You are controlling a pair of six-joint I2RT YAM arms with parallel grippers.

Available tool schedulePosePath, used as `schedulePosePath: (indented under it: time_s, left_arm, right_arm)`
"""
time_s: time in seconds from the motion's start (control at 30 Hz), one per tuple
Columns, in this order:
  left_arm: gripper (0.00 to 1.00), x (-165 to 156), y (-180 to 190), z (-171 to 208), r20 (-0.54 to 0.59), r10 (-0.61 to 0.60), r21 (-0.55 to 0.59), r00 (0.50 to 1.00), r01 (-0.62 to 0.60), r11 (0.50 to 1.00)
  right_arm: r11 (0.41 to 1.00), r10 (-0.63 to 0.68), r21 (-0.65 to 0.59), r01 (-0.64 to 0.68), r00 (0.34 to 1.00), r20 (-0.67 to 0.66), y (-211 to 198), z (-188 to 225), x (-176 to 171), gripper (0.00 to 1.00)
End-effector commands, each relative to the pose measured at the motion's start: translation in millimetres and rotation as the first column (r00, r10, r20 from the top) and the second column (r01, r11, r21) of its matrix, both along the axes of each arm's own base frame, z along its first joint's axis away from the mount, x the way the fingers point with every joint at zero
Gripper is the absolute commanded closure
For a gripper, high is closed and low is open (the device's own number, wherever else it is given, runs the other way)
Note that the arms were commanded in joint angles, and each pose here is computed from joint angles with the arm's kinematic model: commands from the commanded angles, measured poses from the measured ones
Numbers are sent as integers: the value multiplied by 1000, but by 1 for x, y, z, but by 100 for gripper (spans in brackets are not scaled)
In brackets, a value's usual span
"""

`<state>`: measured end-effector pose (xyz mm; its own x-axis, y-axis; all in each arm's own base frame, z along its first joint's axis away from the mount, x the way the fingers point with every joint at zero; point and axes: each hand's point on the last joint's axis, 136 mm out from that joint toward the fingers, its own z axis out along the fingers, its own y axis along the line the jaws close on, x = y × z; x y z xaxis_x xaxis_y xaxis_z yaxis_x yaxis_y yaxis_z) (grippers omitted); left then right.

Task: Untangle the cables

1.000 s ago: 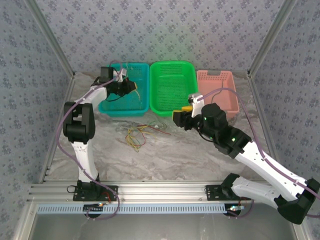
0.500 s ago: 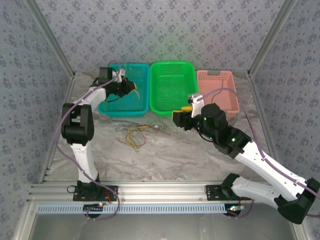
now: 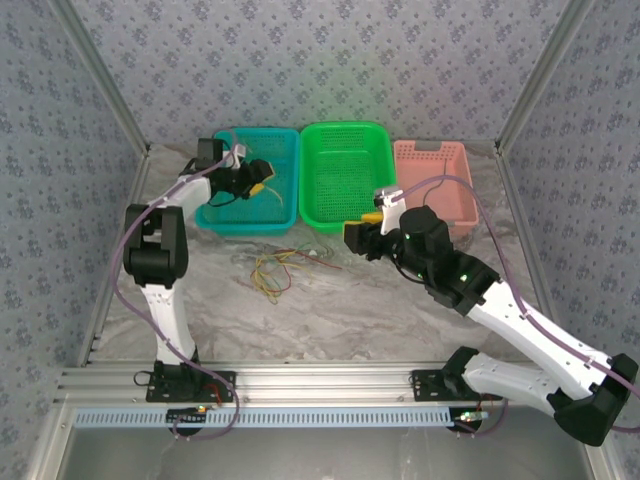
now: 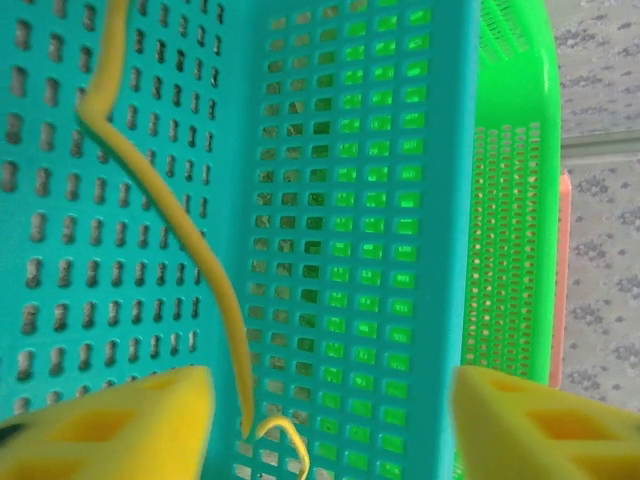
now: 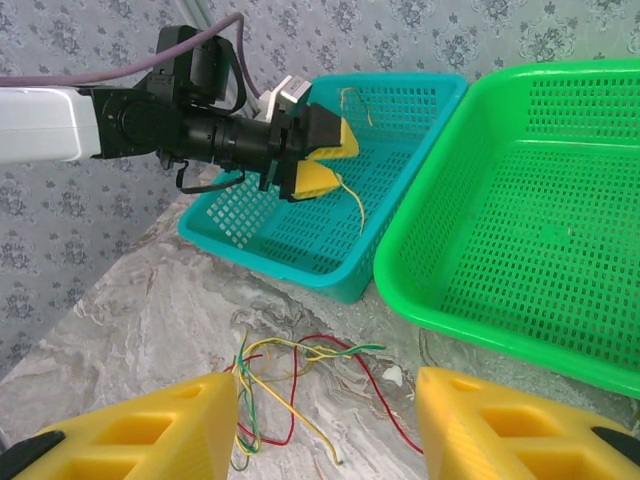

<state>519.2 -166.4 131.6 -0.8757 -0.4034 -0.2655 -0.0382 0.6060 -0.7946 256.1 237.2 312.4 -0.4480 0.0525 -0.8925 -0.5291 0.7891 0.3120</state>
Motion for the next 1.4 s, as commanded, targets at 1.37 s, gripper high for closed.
schedulePosePath:
  time_s: [1.37]
  left_arm:
    - [33, -265, 37, 0, -77, 251, 342, 965, -211, 916]
  right_arm:
    - [989, -132, -131, 74, 843, -521, 111, -164, 2, 48]
